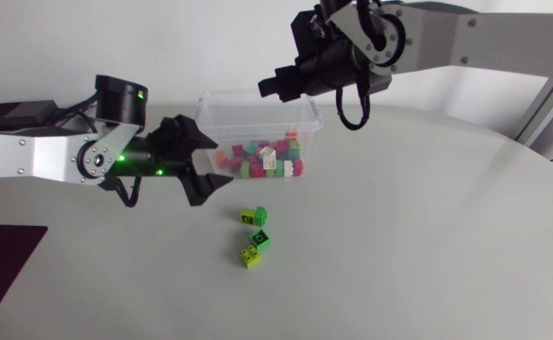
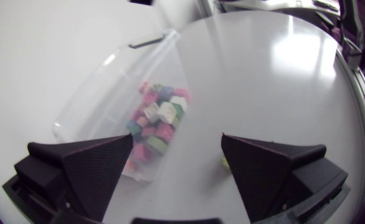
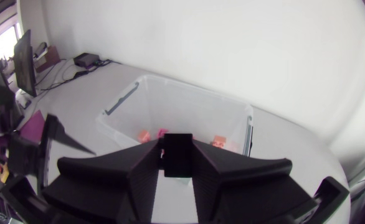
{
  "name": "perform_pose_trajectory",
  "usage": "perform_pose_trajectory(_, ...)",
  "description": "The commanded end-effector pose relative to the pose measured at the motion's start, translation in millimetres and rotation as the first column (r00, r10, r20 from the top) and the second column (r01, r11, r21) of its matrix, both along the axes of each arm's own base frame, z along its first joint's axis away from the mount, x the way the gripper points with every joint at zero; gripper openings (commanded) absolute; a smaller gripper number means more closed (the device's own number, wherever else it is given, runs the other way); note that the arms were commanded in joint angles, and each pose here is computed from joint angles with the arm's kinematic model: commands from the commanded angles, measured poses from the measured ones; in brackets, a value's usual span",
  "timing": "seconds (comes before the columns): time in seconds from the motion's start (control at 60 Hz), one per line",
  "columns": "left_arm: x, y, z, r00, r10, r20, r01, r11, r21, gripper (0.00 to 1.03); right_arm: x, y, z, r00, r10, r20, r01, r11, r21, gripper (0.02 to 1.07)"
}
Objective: Place the duplo bricks in the container
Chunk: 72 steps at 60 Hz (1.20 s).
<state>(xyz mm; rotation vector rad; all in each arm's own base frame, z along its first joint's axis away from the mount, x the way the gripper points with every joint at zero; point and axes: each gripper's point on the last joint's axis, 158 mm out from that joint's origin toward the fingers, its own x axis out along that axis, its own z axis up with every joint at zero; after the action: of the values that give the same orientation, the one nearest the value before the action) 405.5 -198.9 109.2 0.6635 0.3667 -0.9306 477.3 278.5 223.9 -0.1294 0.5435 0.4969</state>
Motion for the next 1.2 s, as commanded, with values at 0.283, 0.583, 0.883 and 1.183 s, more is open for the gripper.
perform_pose_trajectory(0.283,-38,-17,-83,0.957,-0.264,-0.12,0.281,0.947,0.157,0.98,51,10,-18,0.996,-0.066,0.052,0.064,0.997,0.043,0.29)
perform_pose_trajectory(0.583,-40,-31,-104,0.936,-0.318,-0.15,0.341,0.927,0.157,0.98,88,11,-37,0.995,-0.093,0.035,0.092,0.995,0.036,0.29)
perform_pose_trajectory(0.883,-38,-40,-116,0.926,-0.34,-0.165,0.365,0.918,0.158,0.97,95,6,-49,0.993,-0.117,-0.031,0.117,0.993,0.018,0.64)
perform_pose_trajectory(1.183,-36,-56,-129,0.908,-0.382,-0.169,0.409,0.896,0.171,0.91,60,3,-22,0.996,-0.078,-0.039,0.078,0.997,-0.013,1.03)
